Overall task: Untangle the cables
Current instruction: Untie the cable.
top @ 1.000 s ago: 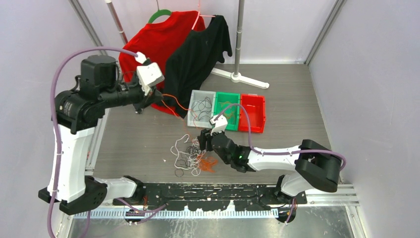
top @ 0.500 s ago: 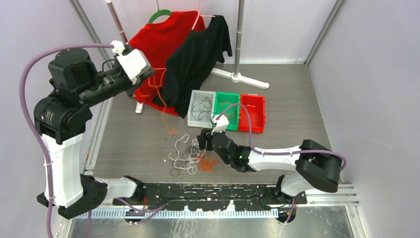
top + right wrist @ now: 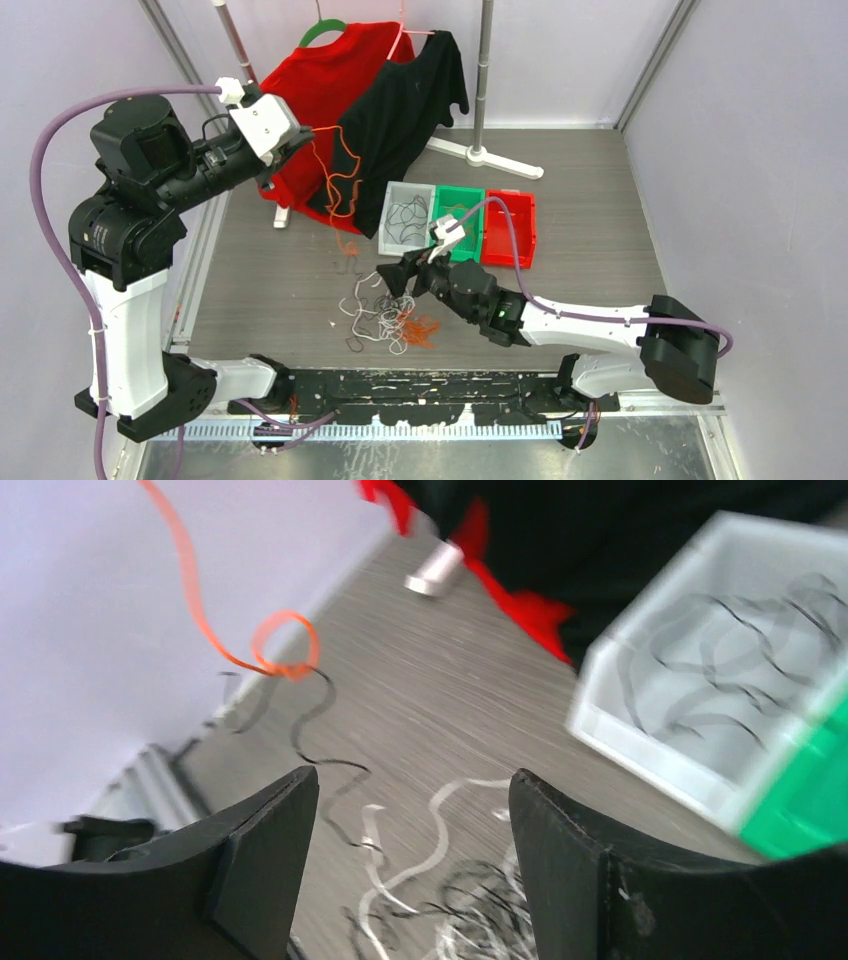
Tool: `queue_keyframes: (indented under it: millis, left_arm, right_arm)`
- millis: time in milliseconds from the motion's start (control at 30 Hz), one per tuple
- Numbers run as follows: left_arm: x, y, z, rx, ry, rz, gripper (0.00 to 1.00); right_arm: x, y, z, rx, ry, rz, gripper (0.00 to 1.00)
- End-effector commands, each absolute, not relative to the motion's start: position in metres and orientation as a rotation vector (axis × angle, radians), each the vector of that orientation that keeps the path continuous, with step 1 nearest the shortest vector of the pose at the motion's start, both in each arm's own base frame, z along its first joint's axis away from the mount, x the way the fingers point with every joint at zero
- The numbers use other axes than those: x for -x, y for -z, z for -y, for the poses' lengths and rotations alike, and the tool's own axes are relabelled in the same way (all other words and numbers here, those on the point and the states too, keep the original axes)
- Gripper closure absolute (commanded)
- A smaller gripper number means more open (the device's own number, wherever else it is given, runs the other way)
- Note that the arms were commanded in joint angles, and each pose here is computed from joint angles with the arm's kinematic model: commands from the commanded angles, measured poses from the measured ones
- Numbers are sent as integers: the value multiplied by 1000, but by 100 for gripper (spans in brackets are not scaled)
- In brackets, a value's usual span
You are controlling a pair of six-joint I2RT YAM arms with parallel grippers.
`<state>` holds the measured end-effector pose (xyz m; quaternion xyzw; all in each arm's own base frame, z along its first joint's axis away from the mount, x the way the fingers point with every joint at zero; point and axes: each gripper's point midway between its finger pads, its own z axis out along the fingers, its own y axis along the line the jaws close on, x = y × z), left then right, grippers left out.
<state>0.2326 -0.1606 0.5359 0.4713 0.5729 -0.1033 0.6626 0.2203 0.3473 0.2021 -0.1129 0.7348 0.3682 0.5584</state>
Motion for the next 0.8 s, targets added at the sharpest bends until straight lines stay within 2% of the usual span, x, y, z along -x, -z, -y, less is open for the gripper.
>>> queue_keyframes:
  millis: [0, 133, 367, 633, 767]
  left_arm:
    - [-224, -554, 163, -1048, 249, -1220, 100]
    - [-222, -553, 164, -1045, 268, -1225, 100]
    - [-212, -561, 169, -1031, 335, -1213, 100]
    - [-199, -581, 165, -1005, 342, -1166, 100]
    - [-209, -589, 168, -994, 331, -1155, 100]
  right_arm:
    - [-193, -309, -387, 408, -1145, -1431, 25]
    - [-192, -338, -408, 458, -1171, -1349, 24]
    - [-219, -348, -445, 506, -1063, -1349, 27]
    - [-239, -278, -454, 450, -1020, -1492, 40]
    - [-238, -234, -448, 407, -1024, -1572, 45]
